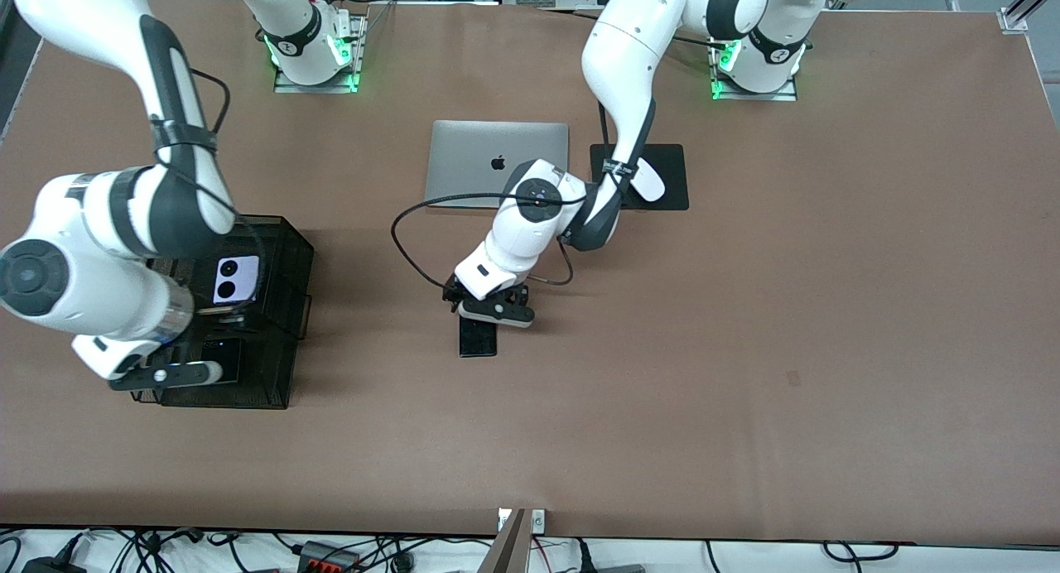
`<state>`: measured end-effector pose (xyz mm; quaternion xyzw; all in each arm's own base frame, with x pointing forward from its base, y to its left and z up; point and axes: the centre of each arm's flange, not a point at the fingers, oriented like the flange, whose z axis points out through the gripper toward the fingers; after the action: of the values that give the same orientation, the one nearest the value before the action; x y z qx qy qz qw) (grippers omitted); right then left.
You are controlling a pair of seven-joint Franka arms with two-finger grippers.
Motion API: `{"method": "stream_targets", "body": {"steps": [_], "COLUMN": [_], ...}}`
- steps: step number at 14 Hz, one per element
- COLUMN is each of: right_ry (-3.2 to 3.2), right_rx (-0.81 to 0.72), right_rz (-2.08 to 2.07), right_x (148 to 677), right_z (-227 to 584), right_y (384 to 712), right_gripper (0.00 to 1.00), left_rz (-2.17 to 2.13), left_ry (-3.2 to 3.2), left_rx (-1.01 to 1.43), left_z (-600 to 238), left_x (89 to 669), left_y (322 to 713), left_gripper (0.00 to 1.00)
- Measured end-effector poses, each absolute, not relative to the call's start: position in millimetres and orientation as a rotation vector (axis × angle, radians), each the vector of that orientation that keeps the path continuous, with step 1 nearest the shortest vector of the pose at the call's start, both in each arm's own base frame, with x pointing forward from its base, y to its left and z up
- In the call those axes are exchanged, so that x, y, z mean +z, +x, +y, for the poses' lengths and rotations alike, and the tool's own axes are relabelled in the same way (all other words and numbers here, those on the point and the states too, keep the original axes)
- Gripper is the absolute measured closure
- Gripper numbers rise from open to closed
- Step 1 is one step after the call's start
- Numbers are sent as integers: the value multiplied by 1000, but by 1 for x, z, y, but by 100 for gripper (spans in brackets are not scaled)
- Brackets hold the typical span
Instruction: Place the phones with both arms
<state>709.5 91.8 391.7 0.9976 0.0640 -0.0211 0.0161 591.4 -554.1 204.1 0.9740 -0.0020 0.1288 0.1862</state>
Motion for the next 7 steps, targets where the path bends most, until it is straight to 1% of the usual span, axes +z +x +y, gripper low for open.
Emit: {"method": "stream_targets", "body": {"steps": [3, 5, 7], "right_ry": [3096, 3090, 3083], "right_rx": [-63, -77, -75], "right_rz": [273, 321, 381], "right_x": [391, 383, 368], "right_z": [126, 148, 176], "right_y": [704, 700, 697], "right_gripper": [0, 0, 0], "left_rz": [18, 6, -102], "left_ry": [2742, 2756, 2786], "left_rx": [366, 325, 262], "left_z": [-507, -455, -400], "left_x": [249, 285, 317], "left_y": [635, 666, 688], "left_gripper": [1, 0, 0]}}
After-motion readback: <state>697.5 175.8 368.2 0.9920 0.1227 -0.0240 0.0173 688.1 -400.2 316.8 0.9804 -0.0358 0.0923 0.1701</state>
